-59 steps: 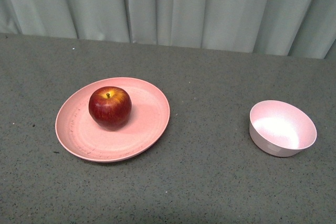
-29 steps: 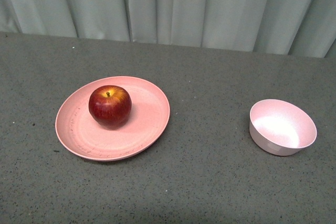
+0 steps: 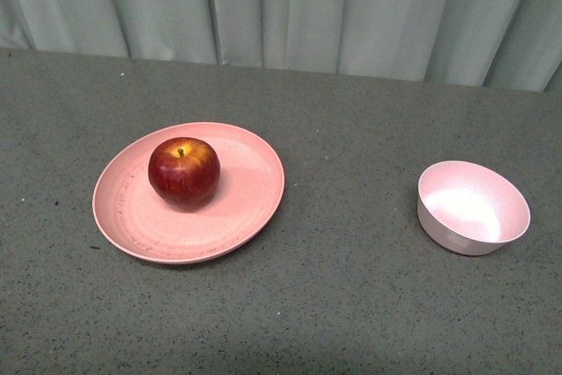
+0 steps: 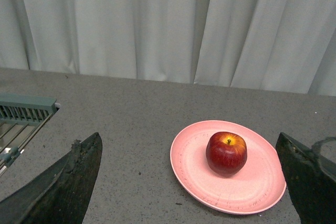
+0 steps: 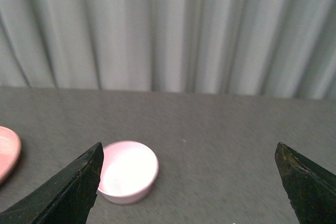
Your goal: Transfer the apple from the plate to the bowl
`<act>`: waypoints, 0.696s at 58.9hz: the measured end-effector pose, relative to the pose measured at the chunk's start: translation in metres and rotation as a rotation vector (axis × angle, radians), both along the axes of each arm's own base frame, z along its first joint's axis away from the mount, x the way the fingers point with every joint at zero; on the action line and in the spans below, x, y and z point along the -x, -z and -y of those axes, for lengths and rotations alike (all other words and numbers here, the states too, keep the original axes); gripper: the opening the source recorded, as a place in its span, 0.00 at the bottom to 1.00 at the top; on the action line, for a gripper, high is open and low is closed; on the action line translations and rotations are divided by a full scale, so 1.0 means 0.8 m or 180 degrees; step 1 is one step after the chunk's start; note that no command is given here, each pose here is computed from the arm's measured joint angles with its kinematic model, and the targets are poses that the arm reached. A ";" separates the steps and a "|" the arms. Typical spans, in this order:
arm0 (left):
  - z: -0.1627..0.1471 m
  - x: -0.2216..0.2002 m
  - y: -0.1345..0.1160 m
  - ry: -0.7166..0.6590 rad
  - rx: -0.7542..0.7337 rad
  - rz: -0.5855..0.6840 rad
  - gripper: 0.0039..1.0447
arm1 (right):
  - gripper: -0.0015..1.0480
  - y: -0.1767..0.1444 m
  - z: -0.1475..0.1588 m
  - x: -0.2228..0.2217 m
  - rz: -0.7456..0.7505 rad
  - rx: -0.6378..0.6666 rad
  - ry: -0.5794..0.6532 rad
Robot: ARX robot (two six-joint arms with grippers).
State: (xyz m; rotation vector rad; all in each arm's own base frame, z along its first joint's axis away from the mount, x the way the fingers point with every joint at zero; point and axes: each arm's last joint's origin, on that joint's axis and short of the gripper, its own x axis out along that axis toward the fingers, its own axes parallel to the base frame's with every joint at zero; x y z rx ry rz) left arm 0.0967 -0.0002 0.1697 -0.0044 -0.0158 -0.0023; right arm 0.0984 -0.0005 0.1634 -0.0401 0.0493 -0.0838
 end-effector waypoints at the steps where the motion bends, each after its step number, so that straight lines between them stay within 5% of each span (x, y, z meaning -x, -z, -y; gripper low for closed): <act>1: 0.000 0.000 0.000 -0.0001 0.0000 0.0000 0.94 | 0.91 0.001 0.000 -0.001 -0.0061 0.0030 0.0064; 19: 0.000 0.000 0.000 -0.0001 0.0000 0.0000 0.94 | 0.91 -0.023 -0.009 -0.084 -0.0849 0.0276 -0.0546; 41: 0.000 0.000 0.000 -0.0001 0.0000 0.0000 0.94 | 0.91 0.025 -0.041 -0.222 -0.2114 0.0867 -0.1328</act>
